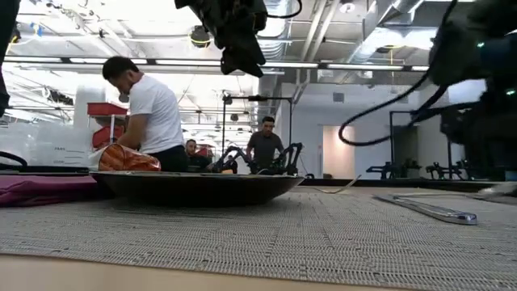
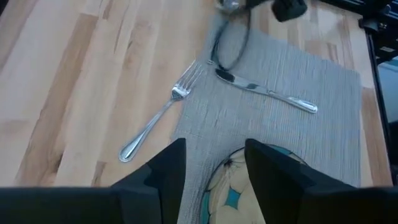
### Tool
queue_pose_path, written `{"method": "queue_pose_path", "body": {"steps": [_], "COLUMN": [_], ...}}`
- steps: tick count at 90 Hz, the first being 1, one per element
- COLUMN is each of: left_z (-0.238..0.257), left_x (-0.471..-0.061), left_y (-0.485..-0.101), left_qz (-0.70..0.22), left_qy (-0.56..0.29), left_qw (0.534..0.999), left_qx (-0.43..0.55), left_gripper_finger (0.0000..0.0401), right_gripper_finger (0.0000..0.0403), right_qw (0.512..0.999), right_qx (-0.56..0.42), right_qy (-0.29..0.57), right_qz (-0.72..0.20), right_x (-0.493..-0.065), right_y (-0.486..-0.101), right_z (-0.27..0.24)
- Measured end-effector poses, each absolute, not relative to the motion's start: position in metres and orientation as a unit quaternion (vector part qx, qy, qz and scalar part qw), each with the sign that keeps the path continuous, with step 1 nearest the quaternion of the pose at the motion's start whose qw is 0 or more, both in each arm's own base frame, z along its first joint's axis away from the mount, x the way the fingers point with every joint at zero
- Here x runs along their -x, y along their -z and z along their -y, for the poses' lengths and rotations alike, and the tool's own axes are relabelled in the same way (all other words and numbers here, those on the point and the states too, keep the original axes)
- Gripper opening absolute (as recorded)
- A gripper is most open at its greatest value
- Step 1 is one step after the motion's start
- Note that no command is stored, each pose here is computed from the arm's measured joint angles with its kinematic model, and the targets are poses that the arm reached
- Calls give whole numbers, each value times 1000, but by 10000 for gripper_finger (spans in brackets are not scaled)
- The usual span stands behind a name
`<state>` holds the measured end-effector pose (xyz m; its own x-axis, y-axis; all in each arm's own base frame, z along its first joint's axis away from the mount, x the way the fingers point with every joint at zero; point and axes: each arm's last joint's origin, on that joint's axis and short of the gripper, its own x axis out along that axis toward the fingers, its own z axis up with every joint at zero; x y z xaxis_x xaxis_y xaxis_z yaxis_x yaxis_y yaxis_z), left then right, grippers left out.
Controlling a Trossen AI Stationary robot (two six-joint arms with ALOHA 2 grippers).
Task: Set table place
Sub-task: Put the silver spoon to the right of the silver table knife on the table mat
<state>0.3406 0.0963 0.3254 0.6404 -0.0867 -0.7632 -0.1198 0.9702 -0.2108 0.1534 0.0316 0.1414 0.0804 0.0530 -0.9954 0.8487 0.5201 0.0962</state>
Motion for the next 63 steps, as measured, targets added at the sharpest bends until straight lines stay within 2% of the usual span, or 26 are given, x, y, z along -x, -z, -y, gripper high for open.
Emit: {"method": "queue_pose_path", "body": {"steps": [26,45,63], "left_z": [-96,-97,-97], "left_x": [-341,-343,-343], "left_y": [-325,-327,-327], "left_qz": [-423,-413,-412], "left_qy": [-11,-12,-14], "left_qw": [898,903,902], "left_qx": [122,121,126], "left_gripper_finger": [149,149,149], "right_gripper_finger": [0,0,0], "right_qw": [658,695,695], "right_qx": [-379,-414,-435], "right_qy": [305,327,382], "right_qz": [-574,-488,-427], "right_x": [-160,-177,-182], "right_y": [-143,-147,-149], "right_z": [-35,-14,18]}}
